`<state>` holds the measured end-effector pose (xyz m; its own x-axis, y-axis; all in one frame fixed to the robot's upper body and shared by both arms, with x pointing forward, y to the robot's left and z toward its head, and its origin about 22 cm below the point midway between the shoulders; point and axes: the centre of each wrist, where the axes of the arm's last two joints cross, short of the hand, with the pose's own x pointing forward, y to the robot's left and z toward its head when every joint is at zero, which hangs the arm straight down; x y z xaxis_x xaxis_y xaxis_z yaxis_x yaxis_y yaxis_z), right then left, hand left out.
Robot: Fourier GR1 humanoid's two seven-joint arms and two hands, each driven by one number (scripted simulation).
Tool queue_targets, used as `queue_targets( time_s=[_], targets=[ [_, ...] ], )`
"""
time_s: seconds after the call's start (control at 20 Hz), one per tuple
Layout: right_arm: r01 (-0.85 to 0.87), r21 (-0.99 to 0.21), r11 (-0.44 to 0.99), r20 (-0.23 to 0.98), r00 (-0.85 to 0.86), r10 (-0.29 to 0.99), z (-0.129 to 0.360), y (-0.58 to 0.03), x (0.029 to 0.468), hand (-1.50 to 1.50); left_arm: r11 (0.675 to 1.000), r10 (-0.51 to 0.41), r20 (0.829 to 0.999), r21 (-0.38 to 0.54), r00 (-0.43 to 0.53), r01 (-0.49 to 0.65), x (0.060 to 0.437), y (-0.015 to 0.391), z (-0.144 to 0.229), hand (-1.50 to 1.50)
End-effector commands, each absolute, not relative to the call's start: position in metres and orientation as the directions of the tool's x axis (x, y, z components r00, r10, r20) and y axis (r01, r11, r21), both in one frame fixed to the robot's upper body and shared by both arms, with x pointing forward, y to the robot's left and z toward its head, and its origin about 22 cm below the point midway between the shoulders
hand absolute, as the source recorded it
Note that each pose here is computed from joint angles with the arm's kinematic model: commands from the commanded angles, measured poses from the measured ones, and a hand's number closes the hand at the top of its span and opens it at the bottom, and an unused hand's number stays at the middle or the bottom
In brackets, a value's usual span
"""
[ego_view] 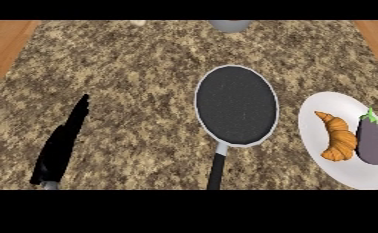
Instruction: Pick the croissant from the plate and place it in the pan
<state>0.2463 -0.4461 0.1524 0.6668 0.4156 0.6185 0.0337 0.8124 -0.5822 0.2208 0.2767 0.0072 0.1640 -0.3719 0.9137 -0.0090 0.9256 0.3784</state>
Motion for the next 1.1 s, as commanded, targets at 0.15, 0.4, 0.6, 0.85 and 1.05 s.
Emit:
queue_targets(
  time_s=[0.15,0.4,0.6,0.85,1.05],
  targets=[
    [-0.105,-0.558,0.823,0.522,0.726,0.447,0.15,-0.42,0.286,-1.5,0.92,-0.383,0.91,0.391,0.158,-0.019,0.236,0.298,0.005,0.0],
    [-0.23,-0.579,0.782,0.41,0.747,0.523,0.147,-0.413,0.305,-1.5,0.929,-0.364,0.915,0.371,0.177,-0.008,0.224,0.284,0.007,0.0],
    [-0.35,-0.546,0.761,0.308,0.761,0.571,0.137,-0.392,0.315,-1.5,0.923,-0.379,0.911,0.385,0.164,-0.006,0.231,0.293,0.004,0.0],
    [-0.383,-0.525,0.76,0.266,0.774,0.574,0.146,-0.391,0.321,-1.5,0.92,-0.382,0.908,0.39,0.172,-0.017,0.224,0.28,0.004,0.0],
    [-0.4,-0.498,0.769,0.277,0.767,0.579,0.132,-0.367,0.333,-1.5,0.922,-0.381,0.91,0.387,0.164,-0.008,0.237,0.287,-0.001,0.0]
  ],
)
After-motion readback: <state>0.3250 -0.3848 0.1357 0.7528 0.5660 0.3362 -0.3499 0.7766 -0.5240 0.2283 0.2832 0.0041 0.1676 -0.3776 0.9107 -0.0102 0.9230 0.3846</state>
